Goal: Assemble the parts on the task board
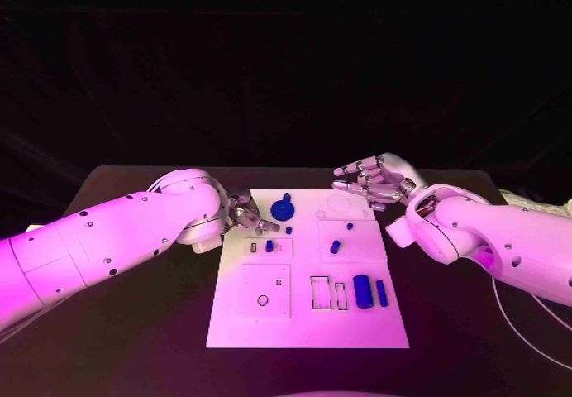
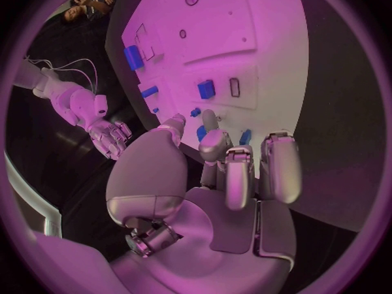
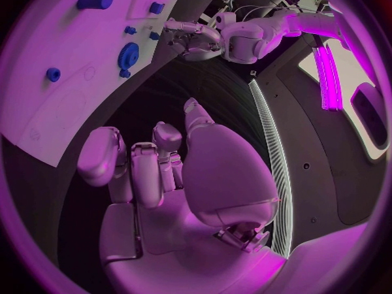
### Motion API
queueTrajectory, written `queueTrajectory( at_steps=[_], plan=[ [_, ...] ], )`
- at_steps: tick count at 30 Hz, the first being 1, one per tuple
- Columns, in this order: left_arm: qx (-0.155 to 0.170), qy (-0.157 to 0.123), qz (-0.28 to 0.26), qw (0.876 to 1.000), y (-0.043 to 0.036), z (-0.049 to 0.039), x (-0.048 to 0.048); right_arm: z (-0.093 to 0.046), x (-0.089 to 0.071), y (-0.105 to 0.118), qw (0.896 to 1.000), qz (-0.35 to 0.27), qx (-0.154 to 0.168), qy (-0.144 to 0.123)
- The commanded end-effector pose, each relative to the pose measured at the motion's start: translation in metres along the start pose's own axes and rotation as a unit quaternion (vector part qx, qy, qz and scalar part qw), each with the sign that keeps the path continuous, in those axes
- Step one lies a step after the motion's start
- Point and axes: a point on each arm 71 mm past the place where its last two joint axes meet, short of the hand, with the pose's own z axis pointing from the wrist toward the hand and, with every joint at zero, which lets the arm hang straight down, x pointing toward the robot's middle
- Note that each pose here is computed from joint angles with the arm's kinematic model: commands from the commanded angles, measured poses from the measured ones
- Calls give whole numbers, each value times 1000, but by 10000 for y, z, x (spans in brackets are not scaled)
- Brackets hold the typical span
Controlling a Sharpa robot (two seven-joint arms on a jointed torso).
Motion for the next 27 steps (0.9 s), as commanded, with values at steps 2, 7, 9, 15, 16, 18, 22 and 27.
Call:
queueTrajectory(
  at_steps=[2, 7, 9, 15, 16, 18, 22, 27],
  plan=[
    [2, 19, -30, 999, 22, -47, -189, 5, 19, -1, 1000, 1, -4, 8],
    [-20, 25, -8, 999, 110, -11, -435, 16, 32, 0, 1000, 2, -4, 9],
    [-36, 28, 7, 999, 159, 48, -495, 18, 36, 2, 1000, 2, -4, 9],
    [-64, 29, 25, 997, 236, 202, -538, 24, 44, 2, 1000, 2, -4, 10],
    [-68, 29, 27, 997, 246, 226, -541, 25, 46, 3, 1000, 2, -4, 11],
    [-74, 33, 32, 996, 266, 269, -539, 27, 48, 3, 1000, 3, -4, 11],
    [-81, 38, 38, 995, 283, 326, -529, 29, 53, 5, 1000, 3, -4, 12],
    [-82, 41, 39, 995, 274, 369, -515, 36, 59, 4, 1000, 3, -5, 13]
  ],
)
